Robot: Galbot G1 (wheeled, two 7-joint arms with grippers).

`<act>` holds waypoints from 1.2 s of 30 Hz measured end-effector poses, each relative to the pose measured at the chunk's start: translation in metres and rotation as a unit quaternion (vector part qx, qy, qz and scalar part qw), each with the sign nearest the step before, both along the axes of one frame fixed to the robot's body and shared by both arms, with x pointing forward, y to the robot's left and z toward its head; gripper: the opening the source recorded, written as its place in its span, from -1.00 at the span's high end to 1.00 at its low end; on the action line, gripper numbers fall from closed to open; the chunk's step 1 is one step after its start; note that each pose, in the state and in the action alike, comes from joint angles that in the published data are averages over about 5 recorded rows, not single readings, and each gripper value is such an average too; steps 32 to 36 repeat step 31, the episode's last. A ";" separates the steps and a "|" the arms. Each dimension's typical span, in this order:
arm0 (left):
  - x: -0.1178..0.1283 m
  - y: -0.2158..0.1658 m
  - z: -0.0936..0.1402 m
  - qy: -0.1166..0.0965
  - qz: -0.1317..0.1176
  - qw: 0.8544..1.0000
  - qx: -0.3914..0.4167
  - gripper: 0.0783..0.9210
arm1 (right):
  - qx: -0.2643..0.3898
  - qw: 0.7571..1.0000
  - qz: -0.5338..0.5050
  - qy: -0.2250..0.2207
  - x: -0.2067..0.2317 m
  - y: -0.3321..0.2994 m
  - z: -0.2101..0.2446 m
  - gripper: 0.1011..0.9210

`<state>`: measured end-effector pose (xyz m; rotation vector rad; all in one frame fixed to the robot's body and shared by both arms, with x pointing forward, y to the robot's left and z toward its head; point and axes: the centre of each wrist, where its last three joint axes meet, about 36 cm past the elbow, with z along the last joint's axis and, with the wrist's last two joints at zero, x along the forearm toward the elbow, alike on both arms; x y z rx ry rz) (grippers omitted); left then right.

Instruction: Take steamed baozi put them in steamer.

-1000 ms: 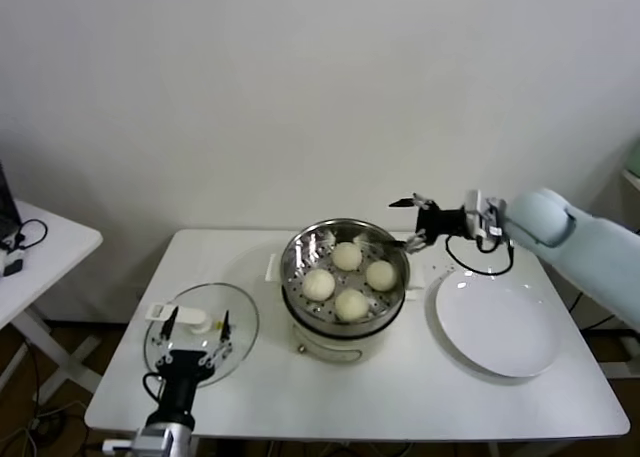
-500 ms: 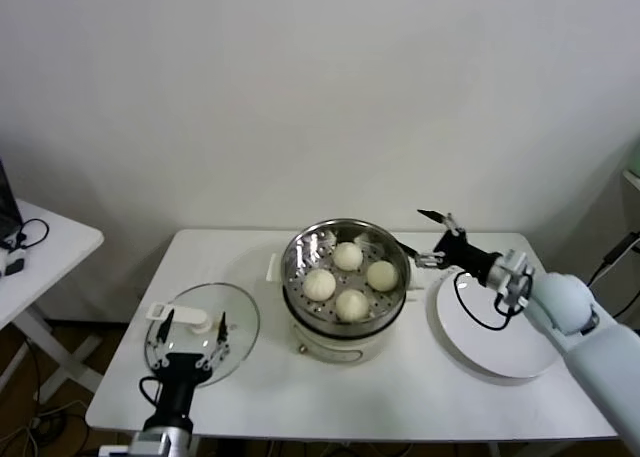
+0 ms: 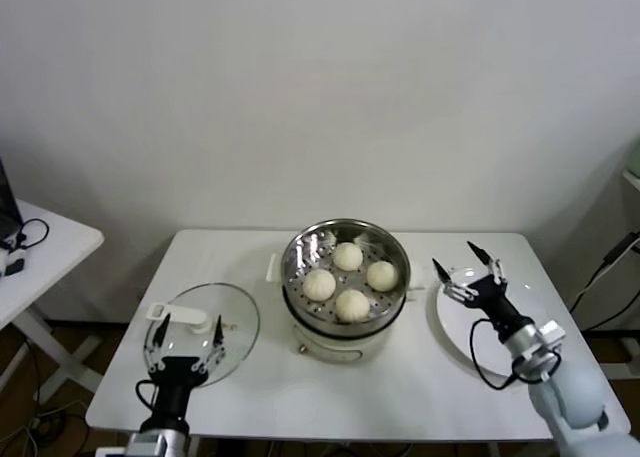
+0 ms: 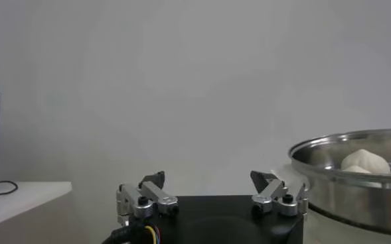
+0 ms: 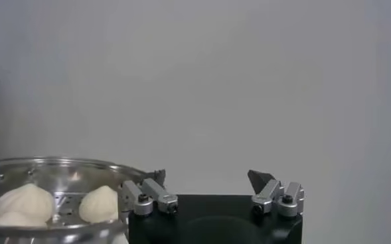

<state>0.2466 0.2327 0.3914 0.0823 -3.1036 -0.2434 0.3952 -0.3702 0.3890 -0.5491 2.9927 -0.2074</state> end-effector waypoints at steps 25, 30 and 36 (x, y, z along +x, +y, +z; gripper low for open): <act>0.005 0.006 0.002 -0.005 0.010 1.000 -0.012 -0.77 | 0.096 0.991 -0.083 0.032 -0.083 0.026 -0.055 -0.76; 0.007 0.008 0.003 -0.008 0.011 1.000 -0.012 -0.77 | 0.099 0.991 -0.087 0.031 -0.086 0.027 -0.056 -0.76; 0.007 0.008 0.003 -0.008 0.011 1.000 -0.012 -0.77 | 0.099 0.991 -0.088 0.031 -0.086 0.027 -0.056 -0.76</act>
